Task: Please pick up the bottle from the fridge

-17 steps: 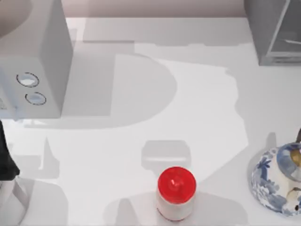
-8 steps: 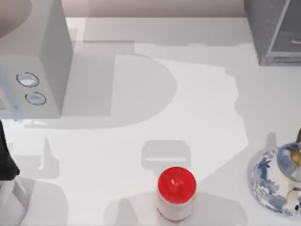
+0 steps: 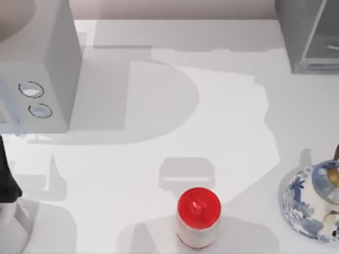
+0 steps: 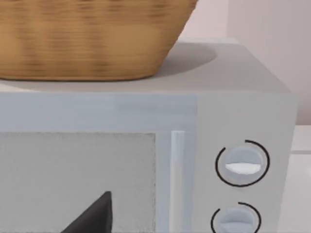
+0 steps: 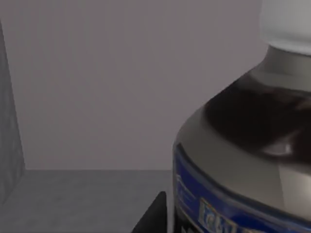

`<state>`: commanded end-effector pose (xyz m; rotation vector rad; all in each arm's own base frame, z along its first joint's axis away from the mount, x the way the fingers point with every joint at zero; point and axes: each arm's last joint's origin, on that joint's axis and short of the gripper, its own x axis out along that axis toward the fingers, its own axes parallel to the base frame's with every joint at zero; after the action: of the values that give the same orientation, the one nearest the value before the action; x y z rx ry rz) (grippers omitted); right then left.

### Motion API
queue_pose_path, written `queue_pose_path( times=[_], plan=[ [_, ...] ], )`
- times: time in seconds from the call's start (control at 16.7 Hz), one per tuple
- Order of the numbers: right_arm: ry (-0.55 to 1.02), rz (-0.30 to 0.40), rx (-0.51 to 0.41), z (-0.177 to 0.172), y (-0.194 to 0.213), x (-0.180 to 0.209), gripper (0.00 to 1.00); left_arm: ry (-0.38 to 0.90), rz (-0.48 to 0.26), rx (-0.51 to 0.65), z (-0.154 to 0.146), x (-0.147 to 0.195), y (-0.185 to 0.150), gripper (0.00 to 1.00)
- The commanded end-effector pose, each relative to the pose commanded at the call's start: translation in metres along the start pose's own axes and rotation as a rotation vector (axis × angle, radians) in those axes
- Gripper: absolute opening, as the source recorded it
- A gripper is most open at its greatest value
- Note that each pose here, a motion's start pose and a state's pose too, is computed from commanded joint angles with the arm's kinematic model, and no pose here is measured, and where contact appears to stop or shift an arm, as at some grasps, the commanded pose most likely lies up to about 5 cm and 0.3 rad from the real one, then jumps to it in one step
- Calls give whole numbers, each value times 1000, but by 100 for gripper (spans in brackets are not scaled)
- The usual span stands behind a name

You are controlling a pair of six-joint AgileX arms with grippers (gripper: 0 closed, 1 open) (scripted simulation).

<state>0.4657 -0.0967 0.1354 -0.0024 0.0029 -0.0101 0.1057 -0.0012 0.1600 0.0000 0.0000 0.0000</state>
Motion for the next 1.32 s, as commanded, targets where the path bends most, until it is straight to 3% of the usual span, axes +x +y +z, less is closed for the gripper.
queue_pose_path(
  times=[0.24, 0.66, 0.96, 1.32],
  plan=[
    [-4, 0, 0, 6, -1, 0, 0, 0, 0, 0, 0, 0, 0, 100],
    [-1, -3, 1, 50, -2, -1, 0, 0, 0, 0, 0, 0, 0, 100],
    [4, -2, 4, 48, -1, -1, 0, 0, 0, 0, 0, 0, 0, 100],
    [5, -10, 2, 50, -5, -48, 0, 0, 0, 0, 0, 0, 0, 100]
  ],
)
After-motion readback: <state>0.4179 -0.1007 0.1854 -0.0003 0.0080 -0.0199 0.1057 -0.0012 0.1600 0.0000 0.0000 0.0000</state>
